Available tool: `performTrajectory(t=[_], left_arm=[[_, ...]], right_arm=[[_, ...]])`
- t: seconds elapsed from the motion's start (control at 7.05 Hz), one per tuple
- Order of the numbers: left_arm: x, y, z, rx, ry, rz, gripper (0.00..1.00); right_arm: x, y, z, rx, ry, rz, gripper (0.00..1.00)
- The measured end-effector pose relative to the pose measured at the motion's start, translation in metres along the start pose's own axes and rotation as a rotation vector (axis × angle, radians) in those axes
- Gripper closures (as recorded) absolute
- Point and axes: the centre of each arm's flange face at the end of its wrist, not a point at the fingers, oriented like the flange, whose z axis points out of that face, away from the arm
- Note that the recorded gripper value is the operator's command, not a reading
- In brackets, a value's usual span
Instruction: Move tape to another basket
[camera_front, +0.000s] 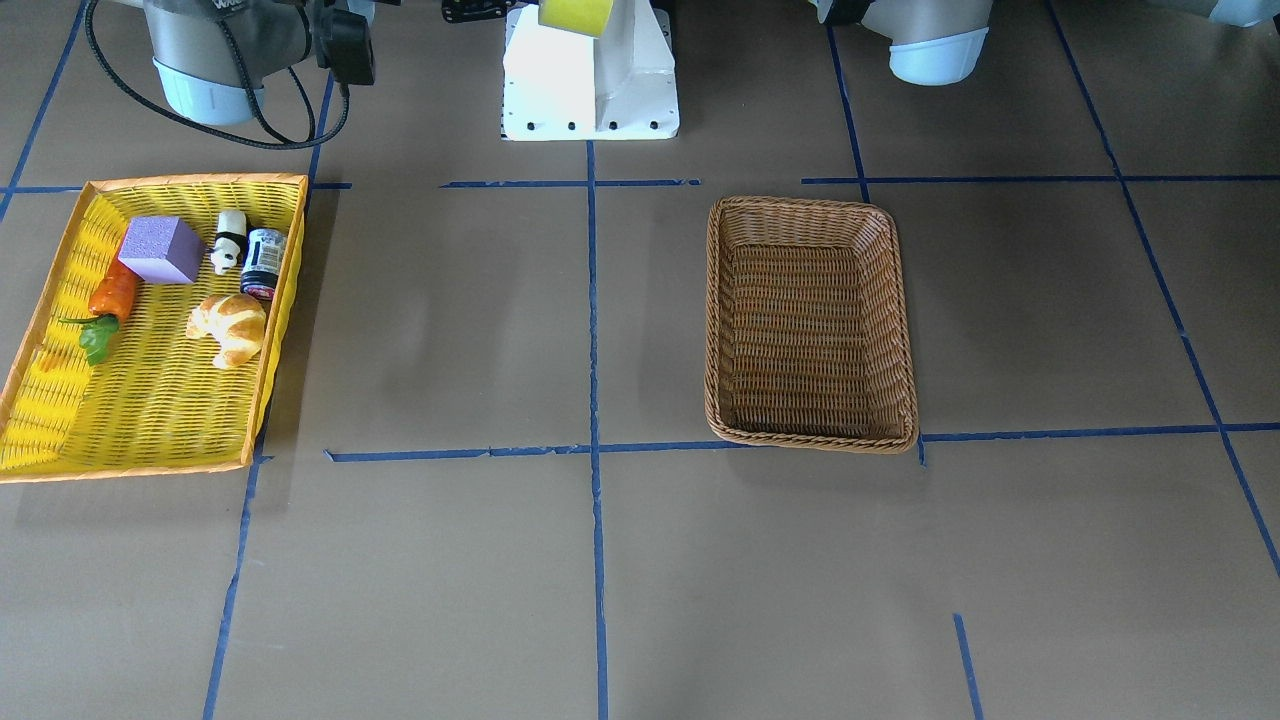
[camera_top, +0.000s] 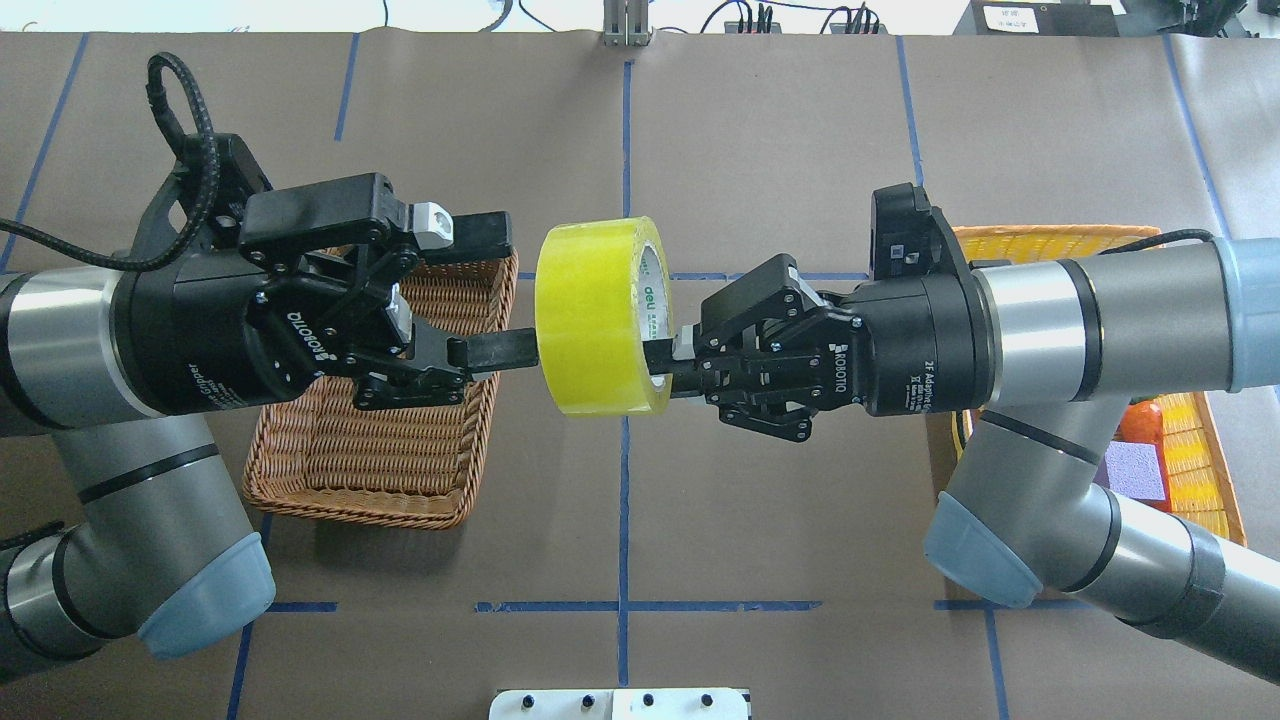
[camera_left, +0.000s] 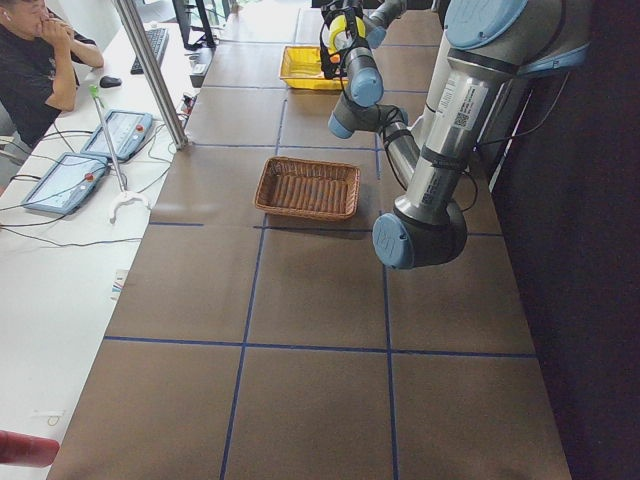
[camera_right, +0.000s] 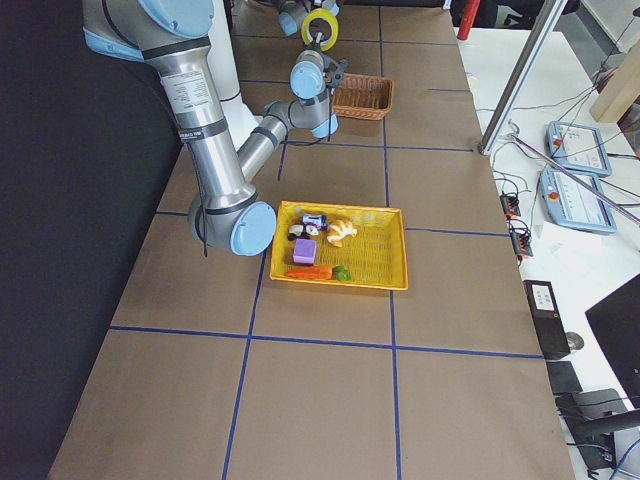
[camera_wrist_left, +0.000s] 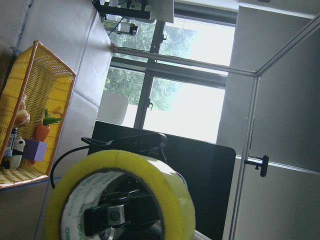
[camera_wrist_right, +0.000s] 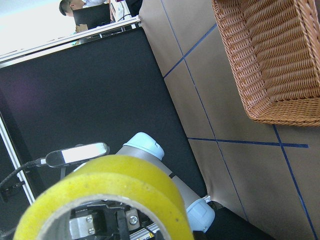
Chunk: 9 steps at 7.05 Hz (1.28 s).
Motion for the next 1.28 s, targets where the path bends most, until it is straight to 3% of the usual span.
performTrajectory(t=[0.43,0.85,0.99,1.14,1.28], left_arm=[[0.0,0.003,0.008,-0.006,0.02,-0.005,0.0],[-0.002,0.006,0.012,-0.014,0.03,-0.011,0.2],[-0.002,0.006,0.013,-0.014,0.03,-0.011,0.34],[-0.003,0.006,0.013,-0.014,0.029,-0.011,0.71],[-0.003,0.006,0.013,-0.014,0.029,-0.012,1.0]], right_arm=[[0.006,0.006,0.006,-0.024,0.0,0.015,1.0],[0.007,0.011,0.012,-0.04,0.0,0.019,1.0],[0.008,0.012,0.013,-0.044,0.001,0.021,1.0],[0.008,0.013,0.014,-0.047,0.001,0.021,0.94],[0.008,0.013,0.015,-0.049,0.0,0.02,0.46]])
